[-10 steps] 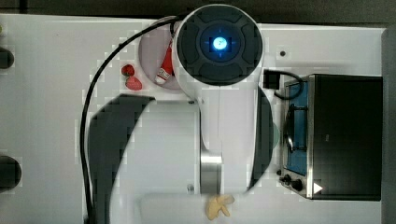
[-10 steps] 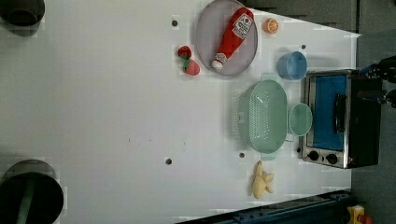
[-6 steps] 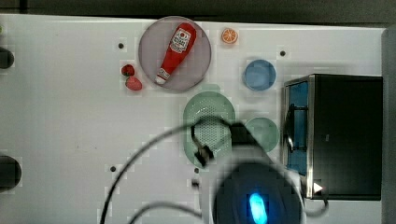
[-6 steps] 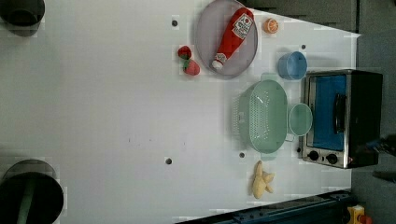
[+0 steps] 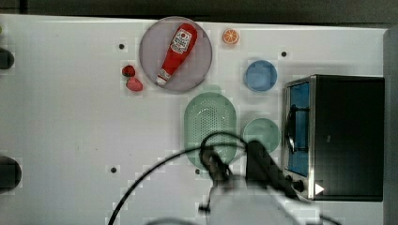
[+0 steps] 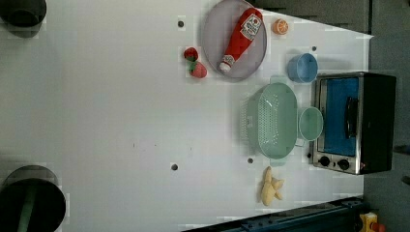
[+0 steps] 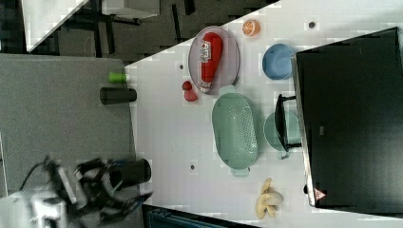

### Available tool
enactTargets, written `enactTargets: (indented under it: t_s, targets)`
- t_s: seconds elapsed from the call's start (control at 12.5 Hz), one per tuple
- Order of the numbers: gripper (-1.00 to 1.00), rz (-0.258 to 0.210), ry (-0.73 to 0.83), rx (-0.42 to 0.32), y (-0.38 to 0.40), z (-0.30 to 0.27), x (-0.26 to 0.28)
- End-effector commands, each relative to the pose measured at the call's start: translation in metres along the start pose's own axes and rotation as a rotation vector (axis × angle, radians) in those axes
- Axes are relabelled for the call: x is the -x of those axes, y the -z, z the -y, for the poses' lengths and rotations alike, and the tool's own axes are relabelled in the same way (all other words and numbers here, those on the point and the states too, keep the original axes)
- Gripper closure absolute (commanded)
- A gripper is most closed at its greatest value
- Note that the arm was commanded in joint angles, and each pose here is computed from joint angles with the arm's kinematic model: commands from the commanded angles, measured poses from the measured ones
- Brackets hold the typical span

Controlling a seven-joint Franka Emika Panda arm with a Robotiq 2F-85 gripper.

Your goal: Drag strainer right to left.

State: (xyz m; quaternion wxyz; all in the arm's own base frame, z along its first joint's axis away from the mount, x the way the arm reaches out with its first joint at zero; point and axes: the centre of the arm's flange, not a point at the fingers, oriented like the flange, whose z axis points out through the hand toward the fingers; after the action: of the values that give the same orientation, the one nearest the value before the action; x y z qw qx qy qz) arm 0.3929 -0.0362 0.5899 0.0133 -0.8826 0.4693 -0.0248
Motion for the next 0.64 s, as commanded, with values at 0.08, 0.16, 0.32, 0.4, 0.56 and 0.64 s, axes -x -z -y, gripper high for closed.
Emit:
enactTargets:
  t_s: [0.08,0.16,0.32,0.4,0.56,0.64]
  targets:
    - [-1.00,0.095,-0.168,0.182,-0.144,0.024,-0.010]
    - [-1.00,0.091,-0.221,0.188,-0.171,0.029,-0.013]
    - [-1.00,0.075,-0.287,0.183,-0.220,0.040,-0.017]
    - [-1.00,0.065,-0.295,0.171,-0.243,0.045,-0.019]
    - [-1.00,0.049,-0.294,0.148,-0.287,0.054,-0.020]
    - [-1.00,0.039,-0.289,0.129,-0.306,0.058,-0.020]
